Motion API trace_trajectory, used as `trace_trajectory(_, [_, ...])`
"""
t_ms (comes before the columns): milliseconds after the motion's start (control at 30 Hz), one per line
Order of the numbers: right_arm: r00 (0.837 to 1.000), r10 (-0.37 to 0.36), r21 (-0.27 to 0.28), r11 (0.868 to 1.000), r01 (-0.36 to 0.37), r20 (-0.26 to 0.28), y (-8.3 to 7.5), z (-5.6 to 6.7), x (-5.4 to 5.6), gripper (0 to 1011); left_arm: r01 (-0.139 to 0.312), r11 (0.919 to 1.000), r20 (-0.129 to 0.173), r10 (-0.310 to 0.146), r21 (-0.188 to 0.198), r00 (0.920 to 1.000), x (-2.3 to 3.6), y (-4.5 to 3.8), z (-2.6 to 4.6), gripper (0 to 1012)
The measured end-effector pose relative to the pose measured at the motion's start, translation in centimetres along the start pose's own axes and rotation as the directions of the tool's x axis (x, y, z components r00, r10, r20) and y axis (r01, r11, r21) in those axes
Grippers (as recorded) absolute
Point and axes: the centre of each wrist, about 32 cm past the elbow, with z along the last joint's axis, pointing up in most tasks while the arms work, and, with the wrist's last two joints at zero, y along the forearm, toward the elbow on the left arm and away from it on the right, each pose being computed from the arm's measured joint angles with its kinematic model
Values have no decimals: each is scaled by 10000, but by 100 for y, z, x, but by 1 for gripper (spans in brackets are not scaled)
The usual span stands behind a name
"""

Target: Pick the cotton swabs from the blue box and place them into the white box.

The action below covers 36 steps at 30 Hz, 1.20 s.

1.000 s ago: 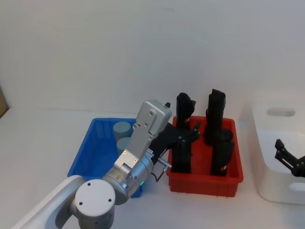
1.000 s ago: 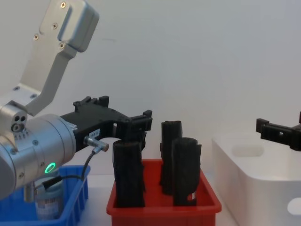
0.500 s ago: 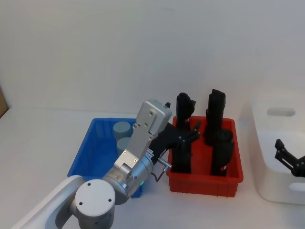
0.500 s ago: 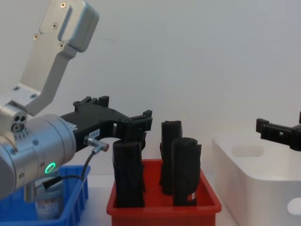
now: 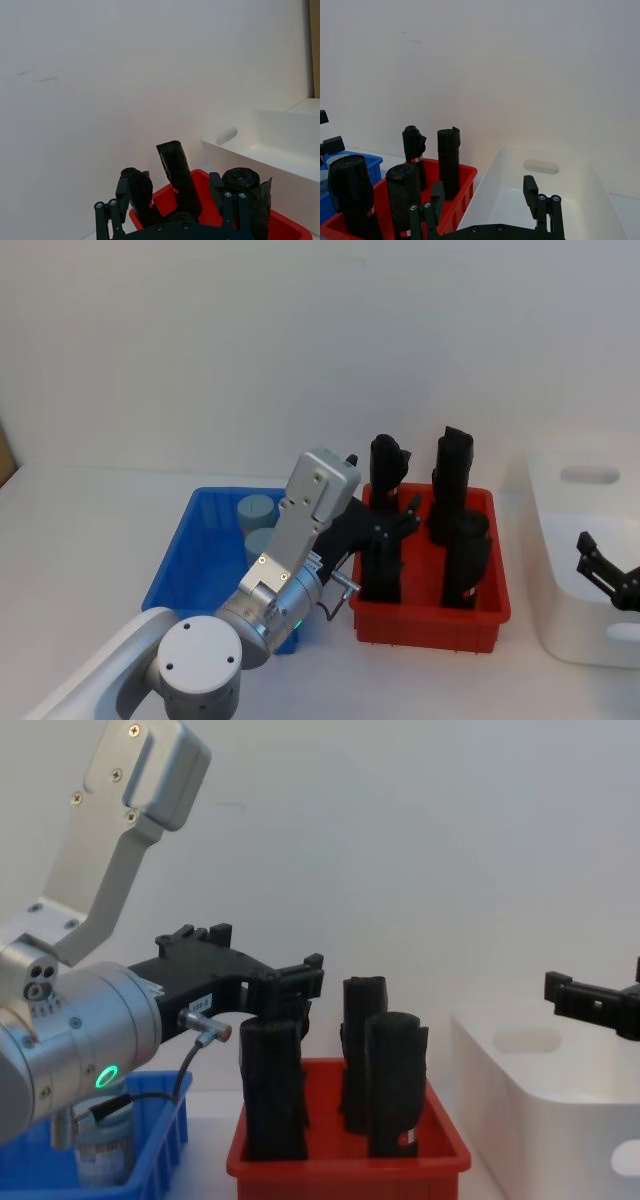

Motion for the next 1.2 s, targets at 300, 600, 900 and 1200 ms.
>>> trace_trajectory(300, [10000,0,-1,10000,0,0,0,0,0,1001,0,10000,0,0,-1,10000,0,0,0,1004])
trace_trajectory(600, [10000,0,0,10000,0,0,0,0,0,1002,0,10000,1,0,0,10000,0,0,0,1004])
trace_trajectory(900, [10000,0,0,10000,0,0,0,0,0,1001,0,10000,0,0,0,10000,0,0,0,1004])
trace_trajectory(1200, [10000,0,0,10000,0,0,0,0,0,1001,0,10000,0,0,-1,10000,0,0,0,1004])
